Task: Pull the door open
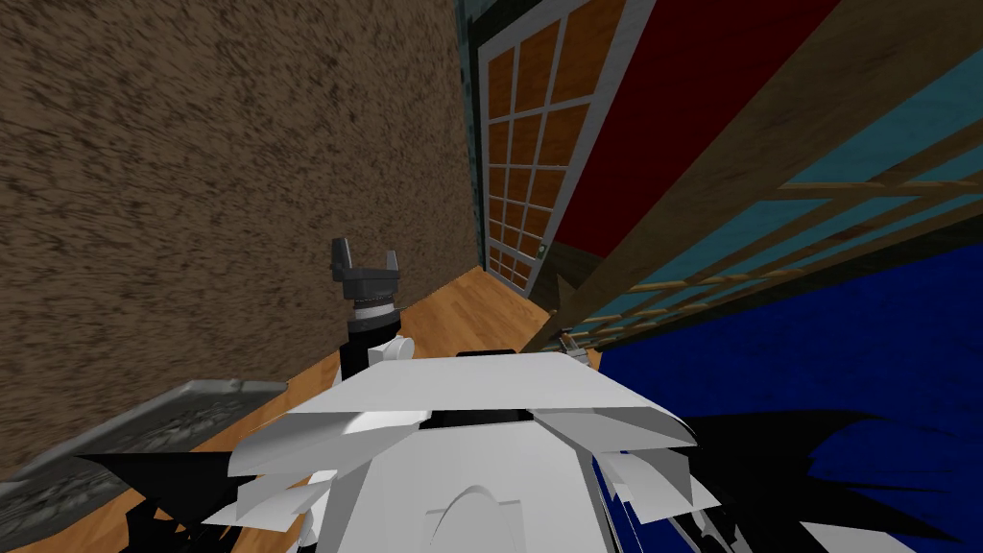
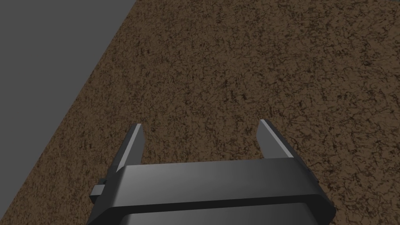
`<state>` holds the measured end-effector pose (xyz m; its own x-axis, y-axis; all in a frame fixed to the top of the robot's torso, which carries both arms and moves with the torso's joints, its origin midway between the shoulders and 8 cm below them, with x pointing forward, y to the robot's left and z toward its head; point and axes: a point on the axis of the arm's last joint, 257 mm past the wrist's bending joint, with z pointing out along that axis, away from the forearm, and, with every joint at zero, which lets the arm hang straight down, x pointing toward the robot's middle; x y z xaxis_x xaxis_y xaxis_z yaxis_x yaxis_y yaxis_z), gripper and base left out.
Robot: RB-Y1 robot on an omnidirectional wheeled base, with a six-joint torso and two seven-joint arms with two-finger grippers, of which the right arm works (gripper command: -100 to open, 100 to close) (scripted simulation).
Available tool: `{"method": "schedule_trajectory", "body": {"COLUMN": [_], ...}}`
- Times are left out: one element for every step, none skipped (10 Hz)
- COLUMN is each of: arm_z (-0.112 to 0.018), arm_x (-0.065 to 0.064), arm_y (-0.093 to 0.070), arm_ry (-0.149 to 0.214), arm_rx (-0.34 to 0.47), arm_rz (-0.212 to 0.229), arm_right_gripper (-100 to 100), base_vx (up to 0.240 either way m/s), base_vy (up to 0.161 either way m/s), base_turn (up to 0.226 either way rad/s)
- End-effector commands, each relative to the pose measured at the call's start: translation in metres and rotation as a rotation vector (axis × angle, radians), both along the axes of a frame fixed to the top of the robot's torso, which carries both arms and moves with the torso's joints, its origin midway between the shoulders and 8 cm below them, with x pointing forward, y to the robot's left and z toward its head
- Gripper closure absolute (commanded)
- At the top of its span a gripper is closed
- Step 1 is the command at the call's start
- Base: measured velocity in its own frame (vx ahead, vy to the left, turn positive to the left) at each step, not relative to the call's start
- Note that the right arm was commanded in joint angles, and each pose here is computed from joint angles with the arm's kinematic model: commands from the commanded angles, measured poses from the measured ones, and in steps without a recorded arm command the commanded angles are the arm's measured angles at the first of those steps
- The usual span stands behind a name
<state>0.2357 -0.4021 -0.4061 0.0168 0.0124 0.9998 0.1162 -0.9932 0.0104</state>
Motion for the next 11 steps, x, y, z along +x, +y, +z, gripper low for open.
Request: {"method": "schedule_trajectory", "body": {"arm_z": [0.001,0.002,0.002,0.003,0.003,0.004,0.004,0.004,0.004,0.005,0.006], "arm_x": [-0.006,-0.010,-0.014,-0.018,-0.022,-0.026,-0.026,-0.026,-0.031,-0.035,-0.039], "arm_y": [0.011,0.013,0.014,0.016,0.018,0.019,0.019,0.019,0.021,0.022,0.023], "arm_ry": [-0.011,-0.013,-0.015,-0.017,-0.019,-0.020,-0.020,-0.020,-0.022,-0.022,-0.023], "arm_rx": [0.012,0.012,0.012,0.013,0.013,0.014,0.014,0.014,0.014,0.015,0.015], "arm_rz": [0.028,0.037,0.047,0.056,0.066,0.075,0.075,0.075,0.084,0.093,0.102], "arm_right_gripper": [100,100,100,100,100,100,100,100,100,100,100], "base_vx": [-0.012,-0.018,-0.025,-0.034,-0.038,-0.039,-0.030,-0.015,-0.013,-0.031,-0.039], "base_vy": [-0.001,-0.007,-0.006,-0.003,-0.010,-0.016,-0.016,0.000,-0.004,-0.016,-0.037], "base_turn": [0.019,0.006,0.010,0.017,0.007,0.008,-0.008,-0.004,0.011,0.017,0.016]}}
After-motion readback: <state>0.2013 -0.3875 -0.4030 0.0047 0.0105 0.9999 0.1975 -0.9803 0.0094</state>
